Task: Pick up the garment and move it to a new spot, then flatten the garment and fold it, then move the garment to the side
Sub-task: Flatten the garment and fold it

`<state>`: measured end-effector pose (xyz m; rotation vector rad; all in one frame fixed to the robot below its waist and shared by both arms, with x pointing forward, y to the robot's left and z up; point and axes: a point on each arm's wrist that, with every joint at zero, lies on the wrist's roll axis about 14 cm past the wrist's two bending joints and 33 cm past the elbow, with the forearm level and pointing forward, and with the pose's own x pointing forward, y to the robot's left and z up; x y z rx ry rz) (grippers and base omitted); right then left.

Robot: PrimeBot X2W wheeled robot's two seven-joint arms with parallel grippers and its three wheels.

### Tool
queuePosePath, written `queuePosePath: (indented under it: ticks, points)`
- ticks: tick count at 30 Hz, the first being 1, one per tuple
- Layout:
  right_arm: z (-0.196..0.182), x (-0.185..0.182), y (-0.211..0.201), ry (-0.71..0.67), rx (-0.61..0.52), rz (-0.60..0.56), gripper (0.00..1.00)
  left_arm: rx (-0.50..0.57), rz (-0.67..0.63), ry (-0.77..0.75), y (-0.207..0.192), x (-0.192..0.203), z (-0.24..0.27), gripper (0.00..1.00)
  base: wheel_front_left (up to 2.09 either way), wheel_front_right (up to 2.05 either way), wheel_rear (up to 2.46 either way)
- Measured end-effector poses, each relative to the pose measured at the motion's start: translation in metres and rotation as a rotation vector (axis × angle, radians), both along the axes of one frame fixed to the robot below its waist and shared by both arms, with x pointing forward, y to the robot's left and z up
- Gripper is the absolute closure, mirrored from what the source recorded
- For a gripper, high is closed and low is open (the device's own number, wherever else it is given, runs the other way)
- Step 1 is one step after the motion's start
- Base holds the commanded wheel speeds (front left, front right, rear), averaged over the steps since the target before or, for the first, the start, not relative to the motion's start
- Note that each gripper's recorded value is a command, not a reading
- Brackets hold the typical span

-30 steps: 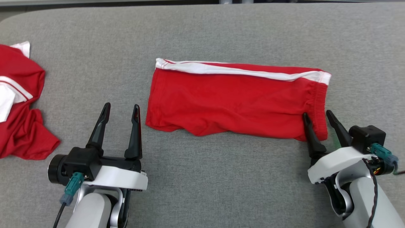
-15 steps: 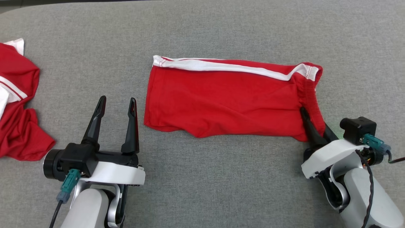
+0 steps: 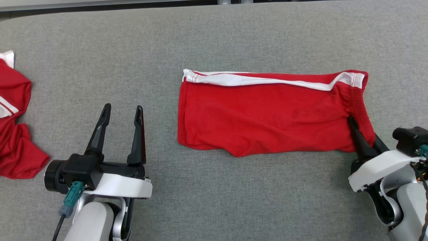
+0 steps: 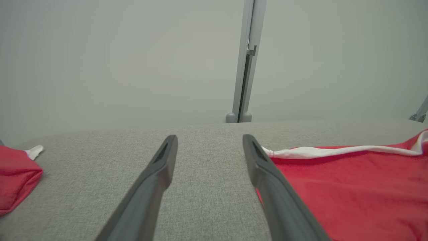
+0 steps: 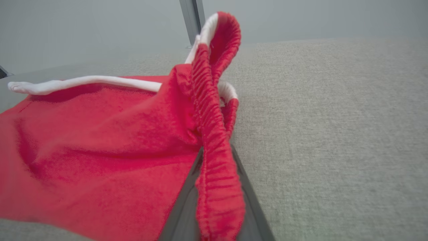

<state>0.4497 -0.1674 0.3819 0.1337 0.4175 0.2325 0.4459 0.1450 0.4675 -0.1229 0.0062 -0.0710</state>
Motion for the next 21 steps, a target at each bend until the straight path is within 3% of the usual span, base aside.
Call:
queuePosePath:
  ticks: [8, 13, 21]
  points:
    - [0.035, 0.008, 0.037, 0.002, 0.203, 0.034, 1.0, 0.003, -0.008, -0.006, -0.003, 0.0, 0.002, 0.0, 0.0, 0.0, 0.0]
    - [0.061, 0.012, 0.091, 0.051, 0.379, 0.163, 1.0, 0.005, 0.002, 0.001, 0.001, 0.0, 0.001, 0.0, 0.0, 0.0, 0.0]
    - [0.061, 0.005, 0.182, 0.168, 0.475, 0.394, 1.0, 0.004, 0.052, 0.008, 0.017, -0.001, 0.0, 0.0, 0.0, 0.0, 0.0]
